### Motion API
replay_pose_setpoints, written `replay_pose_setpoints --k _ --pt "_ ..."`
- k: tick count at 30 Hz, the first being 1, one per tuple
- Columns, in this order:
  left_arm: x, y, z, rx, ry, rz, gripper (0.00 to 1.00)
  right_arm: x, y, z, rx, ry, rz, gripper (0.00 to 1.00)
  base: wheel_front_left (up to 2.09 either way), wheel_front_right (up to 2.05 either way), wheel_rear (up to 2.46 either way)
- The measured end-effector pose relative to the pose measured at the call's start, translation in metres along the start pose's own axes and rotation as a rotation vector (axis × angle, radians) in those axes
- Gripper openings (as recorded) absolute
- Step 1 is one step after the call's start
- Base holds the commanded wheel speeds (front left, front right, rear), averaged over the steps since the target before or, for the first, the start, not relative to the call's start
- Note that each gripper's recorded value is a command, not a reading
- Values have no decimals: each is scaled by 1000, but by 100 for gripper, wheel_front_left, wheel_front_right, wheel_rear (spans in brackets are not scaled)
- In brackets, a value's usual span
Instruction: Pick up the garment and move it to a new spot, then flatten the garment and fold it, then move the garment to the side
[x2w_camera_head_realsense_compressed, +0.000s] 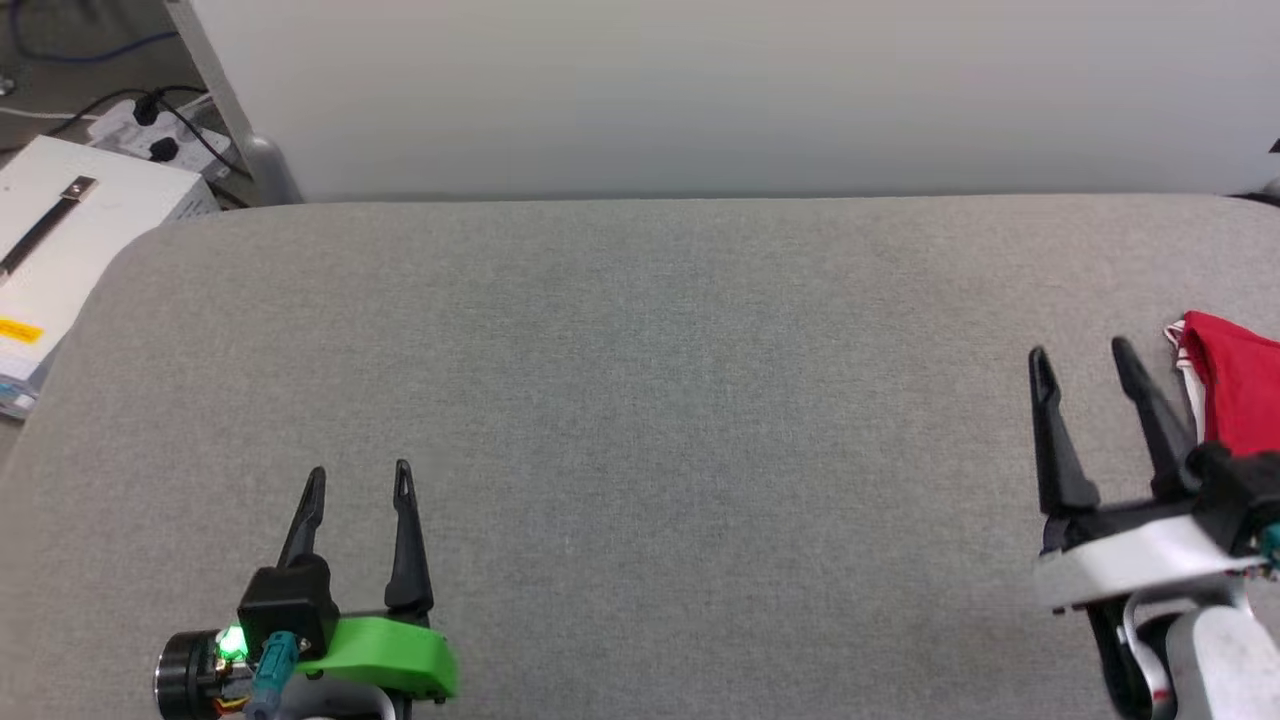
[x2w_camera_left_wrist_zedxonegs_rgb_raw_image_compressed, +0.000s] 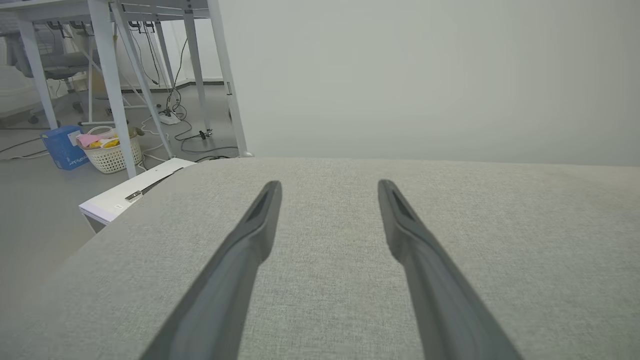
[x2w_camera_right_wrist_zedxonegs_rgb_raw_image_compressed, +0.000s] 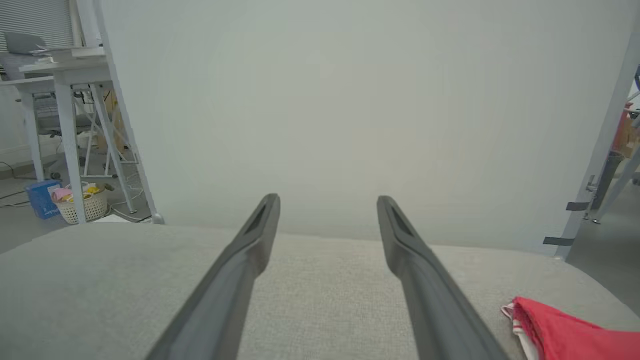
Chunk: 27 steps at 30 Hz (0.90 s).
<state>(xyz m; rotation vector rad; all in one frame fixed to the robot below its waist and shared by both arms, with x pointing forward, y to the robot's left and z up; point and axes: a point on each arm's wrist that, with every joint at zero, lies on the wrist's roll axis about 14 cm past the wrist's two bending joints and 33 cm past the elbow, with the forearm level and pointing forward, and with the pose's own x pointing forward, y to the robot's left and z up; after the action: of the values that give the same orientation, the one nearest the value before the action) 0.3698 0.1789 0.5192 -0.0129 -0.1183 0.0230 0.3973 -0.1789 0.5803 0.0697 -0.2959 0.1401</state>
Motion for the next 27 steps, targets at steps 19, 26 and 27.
replay_pose_setpoints --k 19,26,27 --pt "-30 4 -5 -41 26 -3 100 -68 19 -30 68 128 -19 100 0 0 0" --pt "-31 4 -7 -41 33 -3 0 -70 20 -32 72 135 -18 0 0 0 0" --pt "-31 4 -7 -41 33 -4 0 -70 20 -32 71 135 -18 0 0 0 0"
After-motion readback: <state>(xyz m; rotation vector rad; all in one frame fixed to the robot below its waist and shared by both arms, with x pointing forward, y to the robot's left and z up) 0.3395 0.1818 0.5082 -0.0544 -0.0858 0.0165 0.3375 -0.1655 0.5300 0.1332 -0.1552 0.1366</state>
